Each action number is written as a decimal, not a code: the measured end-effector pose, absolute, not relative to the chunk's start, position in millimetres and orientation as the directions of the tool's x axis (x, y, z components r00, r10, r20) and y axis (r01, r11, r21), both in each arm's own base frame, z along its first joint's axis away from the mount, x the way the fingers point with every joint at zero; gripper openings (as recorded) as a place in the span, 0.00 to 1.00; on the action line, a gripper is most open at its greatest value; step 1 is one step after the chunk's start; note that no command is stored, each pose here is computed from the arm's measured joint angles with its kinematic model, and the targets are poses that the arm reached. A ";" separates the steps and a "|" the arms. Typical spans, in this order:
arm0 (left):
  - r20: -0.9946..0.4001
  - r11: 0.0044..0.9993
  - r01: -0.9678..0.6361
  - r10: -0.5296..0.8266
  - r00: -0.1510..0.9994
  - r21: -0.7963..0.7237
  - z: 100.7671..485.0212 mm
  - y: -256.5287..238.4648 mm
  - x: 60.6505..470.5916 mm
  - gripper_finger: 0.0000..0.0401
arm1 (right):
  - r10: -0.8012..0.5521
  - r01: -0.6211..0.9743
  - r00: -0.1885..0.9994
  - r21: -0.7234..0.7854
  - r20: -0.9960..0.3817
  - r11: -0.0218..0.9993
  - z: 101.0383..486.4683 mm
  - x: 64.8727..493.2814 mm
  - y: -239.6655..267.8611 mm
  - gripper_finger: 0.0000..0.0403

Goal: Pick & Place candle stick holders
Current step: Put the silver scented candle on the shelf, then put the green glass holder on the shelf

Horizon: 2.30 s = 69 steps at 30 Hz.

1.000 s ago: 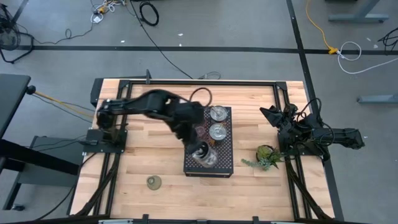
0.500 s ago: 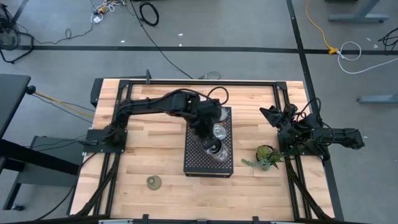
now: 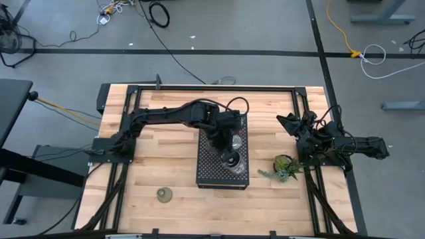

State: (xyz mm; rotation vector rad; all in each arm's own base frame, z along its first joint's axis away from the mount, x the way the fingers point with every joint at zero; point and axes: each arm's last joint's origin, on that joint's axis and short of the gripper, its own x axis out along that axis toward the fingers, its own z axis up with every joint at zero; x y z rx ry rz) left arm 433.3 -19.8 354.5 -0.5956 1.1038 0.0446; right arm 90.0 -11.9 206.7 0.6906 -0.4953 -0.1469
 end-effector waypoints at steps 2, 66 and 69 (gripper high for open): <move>-0.842 0.841 -0.315 -0.264 0.470 -0.439 352.8 -20.1 435.6 0.00 | -0.291 -0.030 0.875 0.642 0.388 0.766 206.7 90.1 -11.9 0.25; -0.933 0.699 -0.677 0.041 0.359 -0.230 413.3 -78.1 257.5 0.17 | -0.244 -0.064 0.896 0.651 0.371 0.756 204.8 91.5 -10.7 0.25; -0.981 0.589 -0.789 -0.039 0.190 -0.176 376.8 -98.7 234.3 0.17 | -0.240 -0.066 0.897 0.650 0.371 0.757 204.7 91.6 -10.6 0.25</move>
